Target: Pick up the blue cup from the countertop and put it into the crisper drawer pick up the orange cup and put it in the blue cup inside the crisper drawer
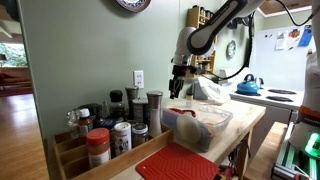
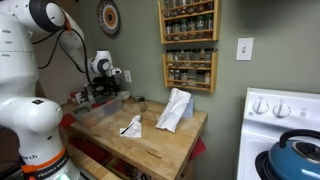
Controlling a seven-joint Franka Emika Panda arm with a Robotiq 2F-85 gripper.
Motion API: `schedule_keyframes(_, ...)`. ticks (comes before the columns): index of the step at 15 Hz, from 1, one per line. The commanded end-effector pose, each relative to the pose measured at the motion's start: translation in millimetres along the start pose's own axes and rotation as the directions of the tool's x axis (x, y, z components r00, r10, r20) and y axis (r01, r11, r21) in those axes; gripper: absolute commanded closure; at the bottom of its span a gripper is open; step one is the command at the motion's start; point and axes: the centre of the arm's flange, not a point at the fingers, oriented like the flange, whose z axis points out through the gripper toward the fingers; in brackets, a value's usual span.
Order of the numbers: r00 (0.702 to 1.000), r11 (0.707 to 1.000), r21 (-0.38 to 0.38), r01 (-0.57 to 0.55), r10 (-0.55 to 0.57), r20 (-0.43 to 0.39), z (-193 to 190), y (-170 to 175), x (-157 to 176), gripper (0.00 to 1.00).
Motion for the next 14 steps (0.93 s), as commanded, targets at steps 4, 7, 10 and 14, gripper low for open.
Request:
schedule_keyframes(4,0.968,0.962,0.114,0.249,-0.252,0.011,-121,45,-48,0.0)
schedule_keyframes(7,0.942,0.93,0.148,0.336,-0.334,-0.038,-155,63,-66,0.0)
schedule_keyframes(10,0.948,0.94,0.126,0.317,-0.312,-0.055,-158,59,-43,0.0)
schedule_keyframes(14,0.947,0.938,0.131,0.321,-0.318,-0.046,-153,52,-41,0.0)
